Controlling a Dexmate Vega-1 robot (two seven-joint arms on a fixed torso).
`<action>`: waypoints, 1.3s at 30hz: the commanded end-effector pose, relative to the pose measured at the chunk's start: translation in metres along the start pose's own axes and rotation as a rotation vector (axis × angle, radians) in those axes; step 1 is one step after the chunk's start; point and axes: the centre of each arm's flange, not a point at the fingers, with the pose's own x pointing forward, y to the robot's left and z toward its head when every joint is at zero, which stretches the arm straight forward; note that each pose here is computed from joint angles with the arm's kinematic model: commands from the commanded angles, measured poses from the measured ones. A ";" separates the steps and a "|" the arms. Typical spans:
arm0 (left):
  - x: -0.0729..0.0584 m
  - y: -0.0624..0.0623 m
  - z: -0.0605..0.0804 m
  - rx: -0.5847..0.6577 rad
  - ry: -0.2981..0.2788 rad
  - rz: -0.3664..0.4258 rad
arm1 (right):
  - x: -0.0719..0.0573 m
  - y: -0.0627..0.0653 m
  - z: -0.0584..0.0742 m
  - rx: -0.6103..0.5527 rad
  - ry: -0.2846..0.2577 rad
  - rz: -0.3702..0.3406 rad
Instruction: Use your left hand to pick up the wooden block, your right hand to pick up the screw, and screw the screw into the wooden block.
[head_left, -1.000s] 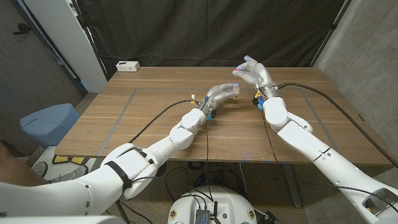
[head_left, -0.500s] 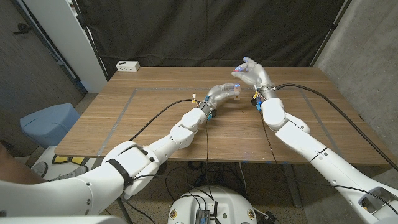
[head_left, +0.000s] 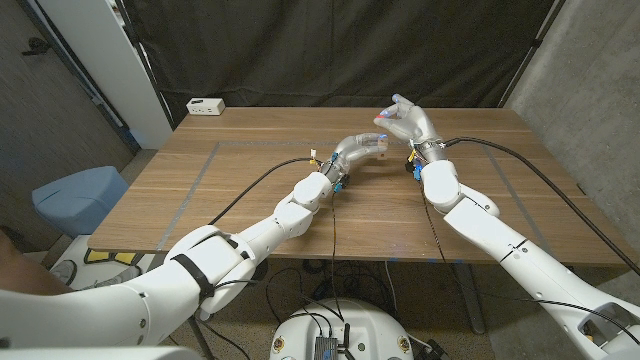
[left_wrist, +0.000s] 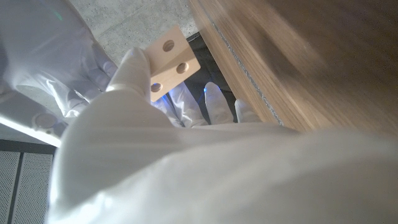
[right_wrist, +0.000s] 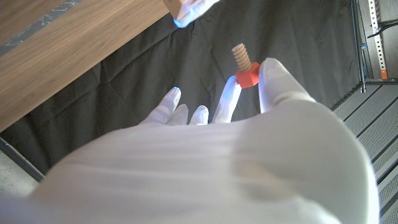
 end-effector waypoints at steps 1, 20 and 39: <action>-0.002 -0.003 -0.001 0.002 0.004 -0.001 | -0.006 -0.003 -0.008 0.001 0.012 -0.012; -0.003 -0.006 0.000 0.006 0.004 -0.005 | -0.010 -0.002 -0.015 0.001 0.021 -0.021; -0.003 -0.007 0.000 0.007 0.005 -0.007 | -0.014 0.002 -0.022 0.004 0.038 -0.022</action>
